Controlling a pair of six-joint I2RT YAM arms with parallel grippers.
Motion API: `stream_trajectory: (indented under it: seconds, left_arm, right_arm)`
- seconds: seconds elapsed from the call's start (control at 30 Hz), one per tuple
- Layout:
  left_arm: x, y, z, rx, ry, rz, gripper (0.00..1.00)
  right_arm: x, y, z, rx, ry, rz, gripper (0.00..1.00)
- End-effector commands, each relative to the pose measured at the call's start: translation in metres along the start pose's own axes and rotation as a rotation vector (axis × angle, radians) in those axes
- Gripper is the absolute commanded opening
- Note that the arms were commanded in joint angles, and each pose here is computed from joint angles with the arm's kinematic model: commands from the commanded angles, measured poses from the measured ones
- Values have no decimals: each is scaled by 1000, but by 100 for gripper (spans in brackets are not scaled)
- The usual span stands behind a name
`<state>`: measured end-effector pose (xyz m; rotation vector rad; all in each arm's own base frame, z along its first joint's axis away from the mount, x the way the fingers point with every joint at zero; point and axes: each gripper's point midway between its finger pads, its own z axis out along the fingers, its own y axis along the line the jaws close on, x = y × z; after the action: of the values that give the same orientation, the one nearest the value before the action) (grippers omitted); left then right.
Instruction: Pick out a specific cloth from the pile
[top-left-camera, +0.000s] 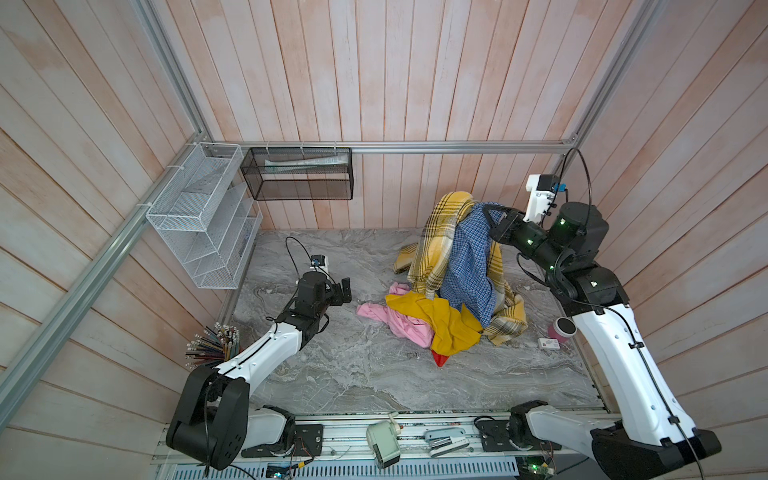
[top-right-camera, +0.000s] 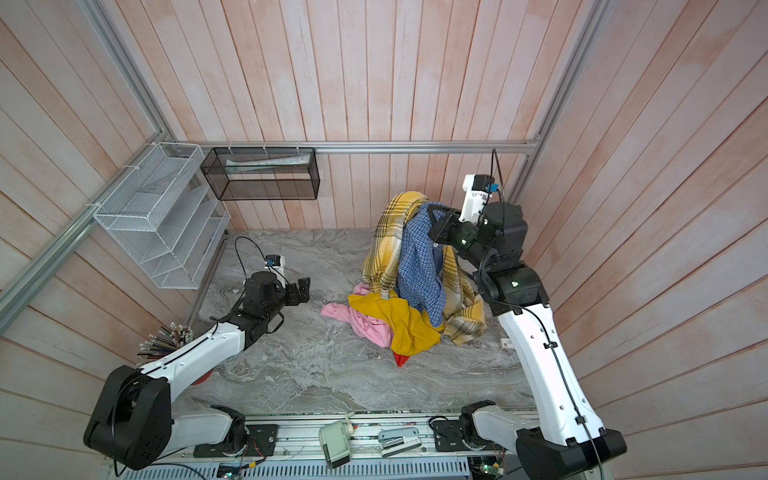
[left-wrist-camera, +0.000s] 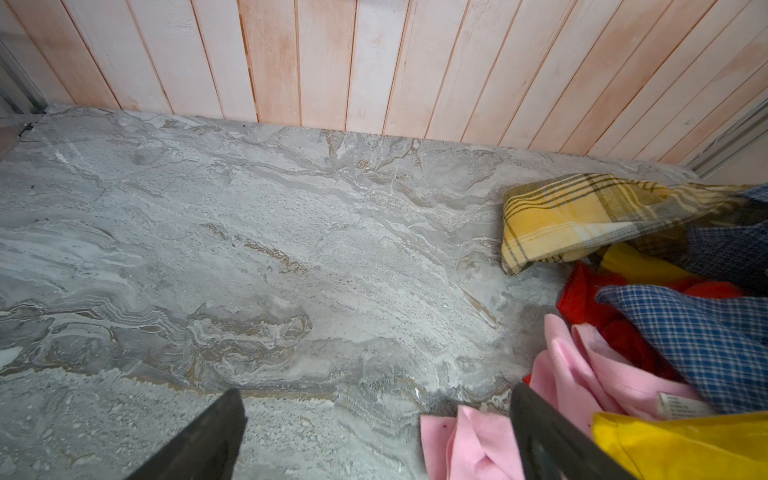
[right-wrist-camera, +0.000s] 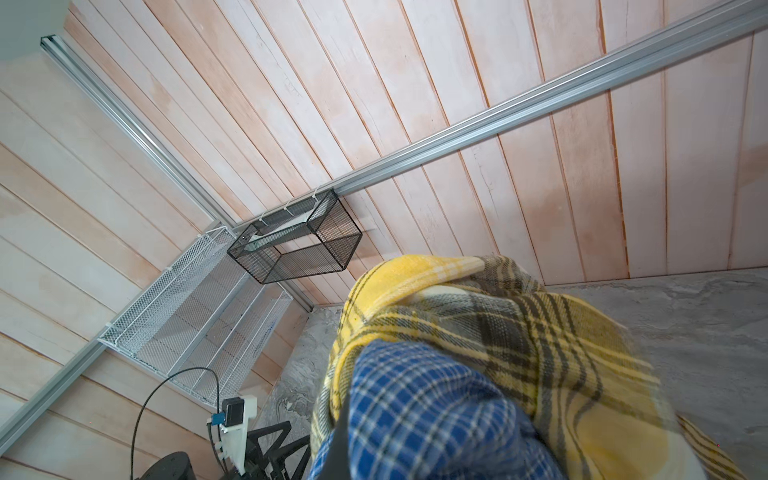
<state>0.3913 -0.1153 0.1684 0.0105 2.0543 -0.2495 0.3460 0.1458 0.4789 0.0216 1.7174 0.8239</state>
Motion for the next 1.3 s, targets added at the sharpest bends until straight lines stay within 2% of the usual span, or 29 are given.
stream_trajectory:
  seconds: [0.0,0.13,0.2,0.33,0.47,0.57,0.7,0.8,0.9,1.17,1.27]
  left_arm:
    - [-18,-8,-1,20,-35,7,100]
    - [-30,-16,-3,58,-57,0,100]
    - [-37,-20,-4,73,-70,1,100]
    - [-47,-24,-8,91,-92,-6,100]
    - [-48,-24,-13,95,-100,-3,100]
    - [-44,-23,-15,93,-95,-1,100]
    - [-41,-25,-15,107,-86,0,100]
    - [-43,-33,-14,149,-83,-1,100]
    - [-45,-58,-13,251,-71,27,100]
    - [-57,-163,-38,594,-87,165,100]
    - [-65,-202,-63,734,-106,215,100]
  right_arm:
    - [-39,41,-16,-119,-81,-73,0]
    - [-46,49,-16,-116,-42,-101,0]
    - [-37,40,-8,-83,8,-96,0]
    - [17,10,19,-33,193,-43,0]
    - [81,-27,34,43,318,11,0]
    - [136,-48,36,59,434,56,0]
    - [178,-78,28,123,509,86,0]
    - [182,-97,18,144,493,133,0]
    - [188,-104,14,144,515,148,0]
    - [169,-69,13,-19,473,151,0]
    - [168,-72,11,1,461,146,0]
